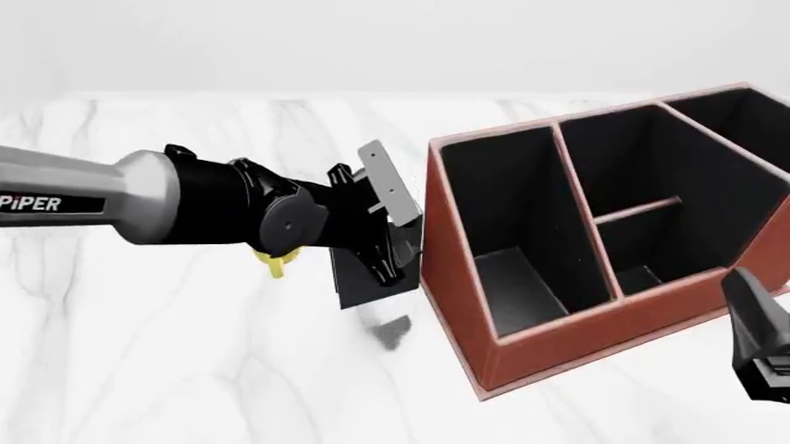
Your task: Pick up the book and place it in the back compartment of the caddy.
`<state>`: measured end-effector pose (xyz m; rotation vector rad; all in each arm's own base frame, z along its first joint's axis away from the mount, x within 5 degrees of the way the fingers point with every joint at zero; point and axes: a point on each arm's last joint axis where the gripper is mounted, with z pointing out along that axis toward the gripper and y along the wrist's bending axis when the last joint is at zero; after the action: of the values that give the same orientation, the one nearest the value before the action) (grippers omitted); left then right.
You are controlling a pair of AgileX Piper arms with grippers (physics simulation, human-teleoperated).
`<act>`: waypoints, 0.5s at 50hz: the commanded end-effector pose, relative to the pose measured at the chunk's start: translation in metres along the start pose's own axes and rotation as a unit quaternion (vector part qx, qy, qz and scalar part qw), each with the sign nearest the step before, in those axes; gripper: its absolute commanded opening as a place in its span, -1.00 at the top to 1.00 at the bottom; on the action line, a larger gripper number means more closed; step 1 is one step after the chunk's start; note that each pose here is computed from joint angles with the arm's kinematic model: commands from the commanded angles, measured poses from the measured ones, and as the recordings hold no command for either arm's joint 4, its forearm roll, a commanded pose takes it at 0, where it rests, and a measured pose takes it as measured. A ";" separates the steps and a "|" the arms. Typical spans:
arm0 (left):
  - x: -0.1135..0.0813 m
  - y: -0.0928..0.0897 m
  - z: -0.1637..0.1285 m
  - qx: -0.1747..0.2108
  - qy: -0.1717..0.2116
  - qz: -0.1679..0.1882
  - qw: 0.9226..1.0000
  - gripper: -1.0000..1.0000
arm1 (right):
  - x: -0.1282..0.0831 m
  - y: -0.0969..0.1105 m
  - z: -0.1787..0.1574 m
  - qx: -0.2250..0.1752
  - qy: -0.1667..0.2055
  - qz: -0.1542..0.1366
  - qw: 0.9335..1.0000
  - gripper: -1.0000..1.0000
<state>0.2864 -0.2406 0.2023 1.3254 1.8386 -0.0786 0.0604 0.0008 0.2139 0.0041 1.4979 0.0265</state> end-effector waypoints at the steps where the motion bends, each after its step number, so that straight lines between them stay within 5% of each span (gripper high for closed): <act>1: 0.014 -0.004 0.016 0.003 0.012 -0.002 1.000 -1.00 | 0.000 0.000 0.000 0.000 0.000 0.000 1.000 -1.00; 16: 0.028 -0.003 0.026 0.001 0.024 -0.009 1.000 -1.00 | 0.000 0.000 0.000 0.001 0.000 0.000 1.000 -1.00; 17: 0.028 -0.002 0.026 -0.002 0.021 -0.011 1.000 1.00 | 0.000 0.000 0.000 0.001 0.000 0.000 1.000 -1.00; 25: 0.015 -0.012 0.015 0.009 0.011 -0.030 0.999 1.00 | 0.000 0.000 0.000 0.001 0.000 0.000 1.000 -1.00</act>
<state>0.2924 -0.2374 0.1945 1.3874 1.7414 -0.0146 0.0607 0.0007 0.2139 0.0053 1.4981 0.0255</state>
